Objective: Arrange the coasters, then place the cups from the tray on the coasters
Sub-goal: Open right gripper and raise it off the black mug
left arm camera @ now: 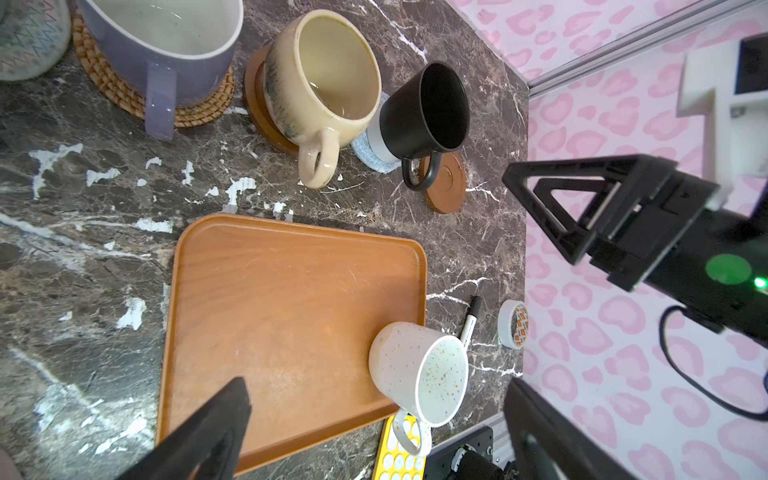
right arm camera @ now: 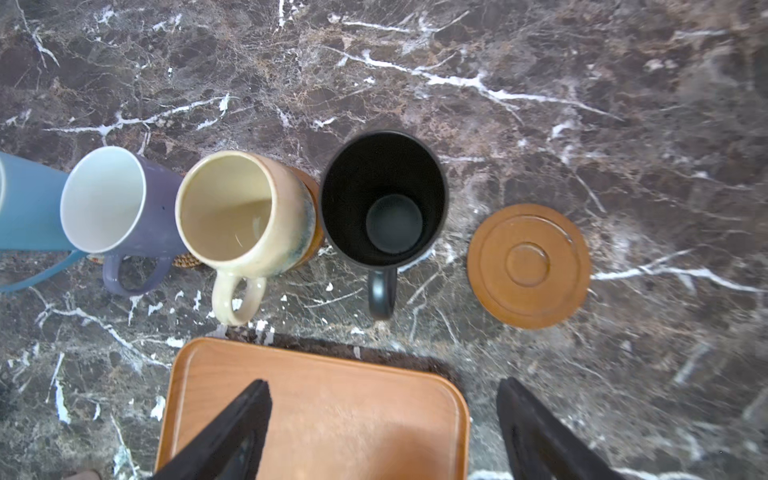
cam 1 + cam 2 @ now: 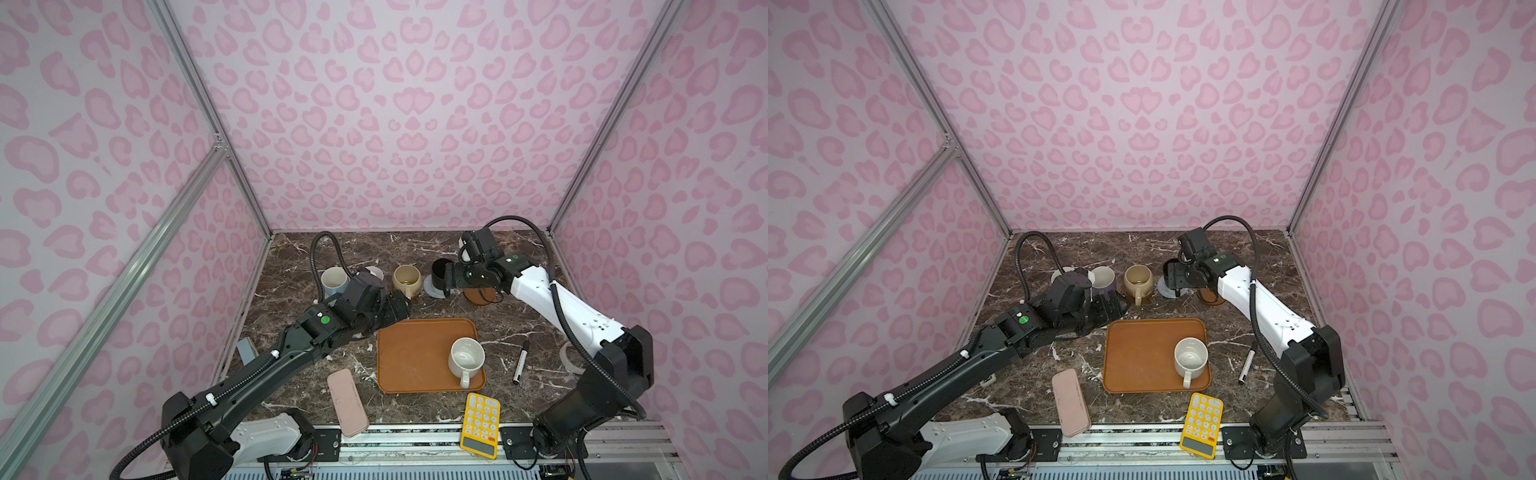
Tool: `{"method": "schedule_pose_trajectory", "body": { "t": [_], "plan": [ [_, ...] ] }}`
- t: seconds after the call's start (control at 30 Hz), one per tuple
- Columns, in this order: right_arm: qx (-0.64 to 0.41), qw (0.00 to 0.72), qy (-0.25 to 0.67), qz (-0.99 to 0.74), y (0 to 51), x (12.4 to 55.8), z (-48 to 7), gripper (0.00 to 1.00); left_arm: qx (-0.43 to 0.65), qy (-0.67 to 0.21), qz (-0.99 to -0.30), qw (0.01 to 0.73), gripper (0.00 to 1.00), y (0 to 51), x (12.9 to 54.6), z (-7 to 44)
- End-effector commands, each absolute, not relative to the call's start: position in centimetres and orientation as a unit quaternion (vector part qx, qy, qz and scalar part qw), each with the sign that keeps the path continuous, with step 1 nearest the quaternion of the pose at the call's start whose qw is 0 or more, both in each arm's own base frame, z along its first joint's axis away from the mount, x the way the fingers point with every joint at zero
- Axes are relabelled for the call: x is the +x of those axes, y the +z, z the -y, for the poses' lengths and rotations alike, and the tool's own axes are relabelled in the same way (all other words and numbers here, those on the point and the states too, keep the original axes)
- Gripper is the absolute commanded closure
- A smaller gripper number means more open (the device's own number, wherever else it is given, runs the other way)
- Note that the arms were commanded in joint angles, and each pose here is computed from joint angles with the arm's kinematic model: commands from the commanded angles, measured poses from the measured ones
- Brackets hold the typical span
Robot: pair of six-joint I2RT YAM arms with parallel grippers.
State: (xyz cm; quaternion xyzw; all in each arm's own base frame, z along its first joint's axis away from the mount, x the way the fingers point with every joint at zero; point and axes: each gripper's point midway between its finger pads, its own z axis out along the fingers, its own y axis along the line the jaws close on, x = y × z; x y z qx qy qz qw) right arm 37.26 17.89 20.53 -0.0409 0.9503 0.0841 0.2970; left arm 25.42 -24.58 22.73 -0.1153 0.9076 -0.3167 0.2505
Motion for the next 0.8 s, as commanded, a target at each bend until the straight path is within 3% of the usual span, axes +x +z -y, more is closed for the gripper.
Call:
{"method": "schedule_pose_trajectory", "body": {
  "t": [0.0, 0.17, 0.27, 0.43, 0.77],
  "plan": [
    [-0.051, 0.305, 0.064, -0.949, 21.3, 36.0, -16.5, 0.13, -0.119, -0.313, -0.907, 0.255, 0.03, 23.3, 25.4, 24.2],
    [-0.033, 0.355, 0.057, -0.933, 23.3, 34.9, -14.7, 0.13, -0.114, -0.323, -0.902, 0.263, 0.03, 23.7, 25.3, 24.1],
    [-0.024, 0.360, 0.091, -0.928, 23.7, 34.0, -14.3, 0.04, -0.101, -0.348, -0.890, 0.277, 0.03, 24.4, 25.2, 24.5],
    [0.017, 0.261, 0.207, -0.943, 21.5, 32.2, -13.7, 0.02, -0.091, -0.331, -0.895, 0.285, 0.03, 24.5, 24.9, 23.6],
    [0.015, 0.206, 0.137, -0.969, 19.2, 27.6, -11.1, 0.09, -0.024, -0.329, -0.904, 0.273, 0.03, 25.0, 24.0, 24.5]
  ]
}}
